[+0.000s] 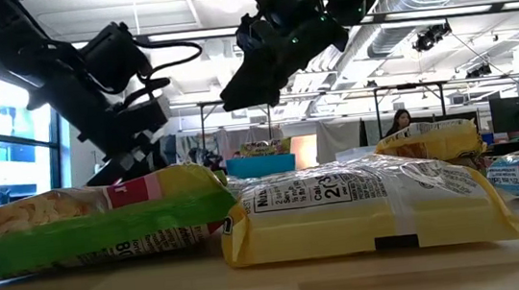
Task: Sort Maruchan noodles
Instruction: Put the top blue noodle pack into the red bin
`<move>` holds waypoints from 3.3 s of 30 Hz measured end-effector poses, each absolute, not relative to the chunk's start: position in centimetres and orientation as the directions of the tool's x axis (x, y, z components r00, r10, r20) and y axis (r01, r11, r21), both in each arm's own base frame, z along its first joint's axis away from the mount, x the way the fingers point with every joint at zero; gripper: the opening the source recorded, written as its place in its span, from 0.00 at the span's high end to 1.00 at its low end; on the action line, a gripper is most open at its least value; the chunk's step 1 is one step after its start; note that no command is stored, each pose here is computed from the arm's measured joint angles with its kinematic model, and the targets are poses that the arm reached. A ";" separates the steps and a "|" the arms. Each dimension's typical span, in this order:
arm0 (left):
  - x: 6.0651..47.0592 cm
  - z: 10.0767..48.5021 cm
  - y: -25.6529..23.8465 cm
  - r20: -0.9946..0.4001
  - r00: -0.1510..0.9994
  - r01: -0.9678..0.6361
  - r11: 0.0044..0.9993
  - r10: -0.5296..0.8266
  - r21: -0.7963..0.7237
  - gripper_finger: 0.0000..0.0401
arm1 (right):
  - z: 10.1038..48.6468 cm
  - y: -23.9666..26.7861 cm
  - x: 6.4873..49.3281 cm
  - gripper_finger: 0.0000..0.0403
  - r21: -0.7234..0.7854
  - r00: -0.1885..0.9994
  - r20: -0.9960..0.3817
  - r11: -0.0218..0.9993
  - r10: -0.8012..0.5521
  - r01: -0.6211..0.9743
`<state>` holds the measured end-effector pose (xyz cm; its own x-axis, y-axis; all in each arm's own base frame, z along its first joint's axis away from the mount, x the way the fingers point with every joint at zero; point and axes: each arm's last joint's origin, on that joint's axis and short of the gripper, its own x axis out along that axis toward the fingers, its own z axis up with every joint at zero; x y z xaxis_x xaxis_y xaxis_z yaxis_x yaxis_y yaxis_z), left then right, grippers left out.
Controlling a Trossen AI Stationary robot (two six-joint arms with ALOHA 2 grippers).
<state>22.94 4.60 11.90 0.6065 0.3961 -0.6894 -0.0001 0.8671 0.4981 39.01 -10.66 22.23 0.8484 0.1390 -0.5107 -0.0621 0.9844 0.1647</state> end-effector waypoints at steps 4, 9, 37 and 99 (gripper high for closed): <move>23.1 12.1 4.6 -0.675 0.625 0.017 0.859 0.391 0.512 0.87 | 22.2 -10.6 39.0 0.54 0.213 0.844 -0.515 0.976 0.150 -0.044; 23.0 12.4 4.4 -0.679 0.655 0.043 0.881 0.331 0.472 0.99 | 23.1 -10.4 38.4 0.54 0.263 0.842 -0.513 0.964 0.168 -0.032; 20.1 19.9 2.6 -0.444 0.841 -0.018 0.837 0.308 0.547 1.00 | 17.2 -8.3 35.4 0.53 0.695 0.851 -0.383 0.719 0.359 0.010; 16.9 17.6 -5.9 -0.725 0.660 -0.279 0.831 -0.197 -0.481 0.66 | 14.1 -10.2 36.7 0.50 0.503 0.880 -0.277 0.838 0.386 -0.209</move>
<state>16.91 -5.87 17.62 0.6601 -0.1973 -0.7248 -0.2791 0.8314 -0.4805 36.72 -10.22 14.12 0.8799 0.3862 -0.2770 -0.2094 0.8383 0.5034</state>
